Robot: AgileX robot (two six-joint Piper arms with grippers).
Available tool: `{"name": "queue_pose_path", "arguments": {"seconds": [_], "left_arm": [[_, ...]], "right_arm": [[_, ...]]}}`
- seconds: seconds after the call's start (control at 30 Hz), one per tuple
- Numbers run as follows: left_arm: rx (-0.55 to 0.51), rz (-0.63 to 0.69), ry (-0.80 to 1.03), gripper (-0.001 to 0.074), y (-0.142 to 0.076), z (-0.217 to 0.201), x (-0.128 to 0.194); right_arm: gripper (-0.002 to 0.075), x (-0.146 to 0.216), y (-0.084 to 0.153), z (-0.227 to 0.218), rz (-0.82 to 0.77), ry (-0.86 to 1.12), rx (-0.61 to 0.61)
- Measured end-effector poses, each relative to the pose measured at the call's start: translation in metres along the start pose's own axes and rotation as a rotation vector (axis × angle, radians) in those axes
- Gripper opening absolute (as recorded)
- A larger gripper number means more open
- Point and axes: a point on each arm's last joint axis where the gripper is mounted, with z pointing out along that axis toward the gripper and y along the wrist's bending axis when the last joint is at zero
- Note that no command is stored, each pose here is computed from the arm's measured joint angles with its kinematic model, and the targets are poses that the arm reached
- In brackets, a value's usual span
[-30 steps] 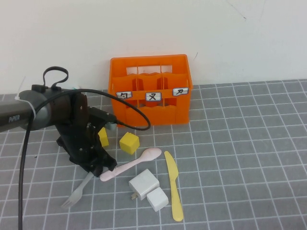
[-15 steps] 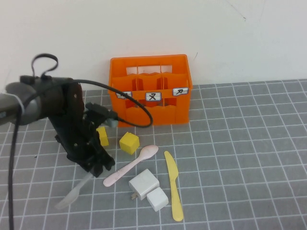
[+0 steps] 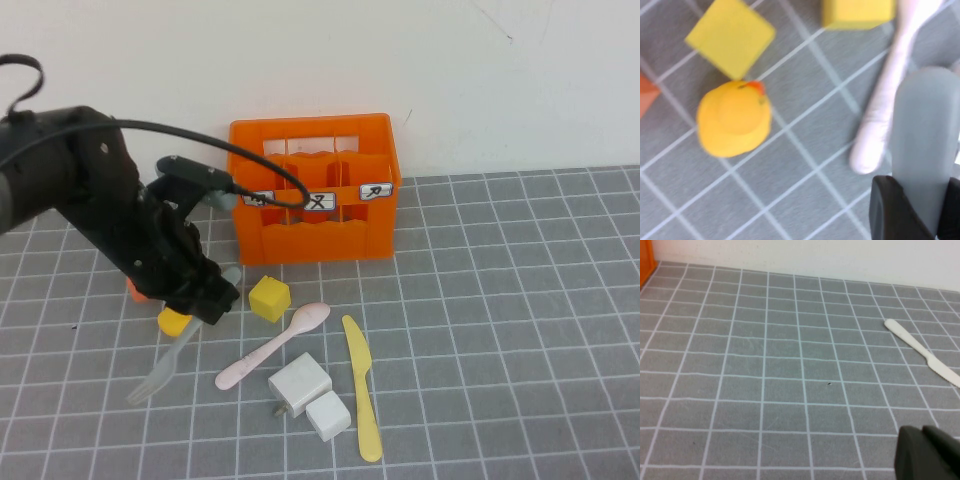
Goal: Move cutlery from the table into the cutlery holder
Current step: Place the fork on the box
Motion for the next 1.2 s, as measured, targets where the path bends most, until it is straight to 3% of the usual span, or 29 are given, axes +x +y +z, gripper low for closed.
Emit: {"name": "queue_pose_path", "arguments": {"seconds": [0.23, 0.37, 0.67, 0.9, 1.2], "left_arm": [[0.088, 0.012, -0.068, 0.0157, -0.006, -0.011, -0.002], [0.084, 0.021, -0.130, 0.0157, -0.006, -0.012, -0.007], [-0.010, -0.003, -0.360, 0.0157, 0.000, -0.026, -0.024], [-0.028, -0.119, -0.564, 0.0157, 0.003, -0.035, -0.039], [-0.235, -0.216, -0.781, 0.0157, 0.014, -0.019, -0.024]], "right_arm": [[-0.0003, 0.000, 0.000, 0.000, 0.000, 0.000, 0.000], [-0.0003, 0.000, 0.000, 0.000, 0.000, 0.000, 0.000], [-0.0003, 0.000, 0.000, 0.000, 0.000, 0.000, 0.000], [-0.0003, 0.000, 0.000, 0.000, 0.000, 0.000, 0.000], [-0.0003, 0.000, 0.000, 0.000, 0.000, 0.000, 0.000]]}}
